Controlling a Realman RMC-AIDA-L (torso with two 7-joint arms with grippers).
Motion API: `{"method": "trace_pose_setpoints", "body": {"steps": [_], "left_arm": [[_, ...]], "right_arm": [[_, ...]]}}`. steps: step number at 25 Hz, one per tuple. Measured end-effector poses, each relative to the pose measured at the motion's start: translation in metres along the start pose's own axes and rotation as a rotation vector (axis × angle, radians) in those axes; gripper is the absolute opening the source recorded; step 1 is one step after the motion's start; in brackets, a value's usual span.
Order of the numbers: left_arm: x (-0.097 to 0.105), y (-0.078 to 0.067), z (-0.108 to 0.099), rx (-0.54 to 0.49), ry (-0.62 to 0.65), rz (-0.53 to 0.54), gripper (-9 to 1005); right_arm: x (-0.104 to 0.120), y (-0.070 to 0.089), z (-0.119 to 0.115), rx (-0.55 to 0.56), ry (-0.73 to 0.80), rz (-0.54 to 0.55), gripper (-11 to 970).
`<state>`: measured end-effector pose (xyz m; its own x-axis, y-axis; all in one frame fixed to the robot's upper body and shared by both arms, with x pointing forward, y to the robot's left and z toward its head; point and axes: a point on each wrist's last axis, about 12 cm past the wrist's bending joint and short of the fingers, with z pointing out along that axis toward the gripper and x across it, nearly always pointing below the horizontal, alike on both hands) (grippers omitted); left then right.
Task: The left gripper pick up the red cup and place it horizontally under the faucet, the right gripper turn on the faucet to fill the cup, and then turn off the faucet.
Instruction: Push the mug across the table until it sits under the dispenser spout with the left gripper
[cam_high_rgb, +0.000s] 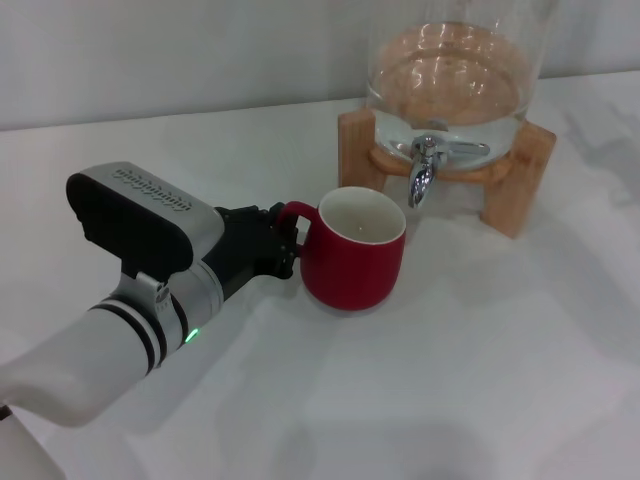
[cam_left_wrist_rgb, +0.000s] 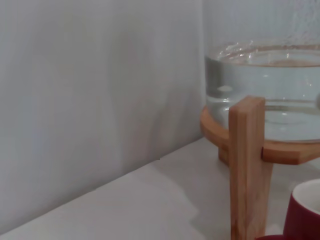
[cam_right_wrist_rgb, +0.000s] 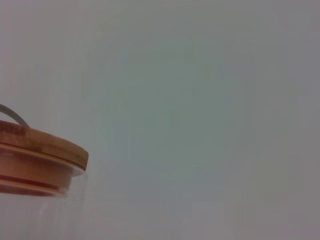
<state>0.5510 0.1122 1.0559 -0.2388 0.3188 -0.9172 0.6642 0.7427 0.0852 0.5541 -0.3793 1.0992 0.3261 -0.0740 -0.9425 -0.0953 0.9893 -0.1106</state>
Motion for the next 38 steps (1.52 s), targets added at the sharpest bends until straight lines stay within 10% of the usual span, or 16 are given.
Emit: {"method": "trace_pose_setpoints", "body": {"steps": [38], "left_arm": [[-0.017, -0.016, 0.020, 0.071, 0.031, 0.094, 121]], "right_arm": [[-0.001, 0.002, 0.002, -0.014, -0.004, -0.001, 670]]}}
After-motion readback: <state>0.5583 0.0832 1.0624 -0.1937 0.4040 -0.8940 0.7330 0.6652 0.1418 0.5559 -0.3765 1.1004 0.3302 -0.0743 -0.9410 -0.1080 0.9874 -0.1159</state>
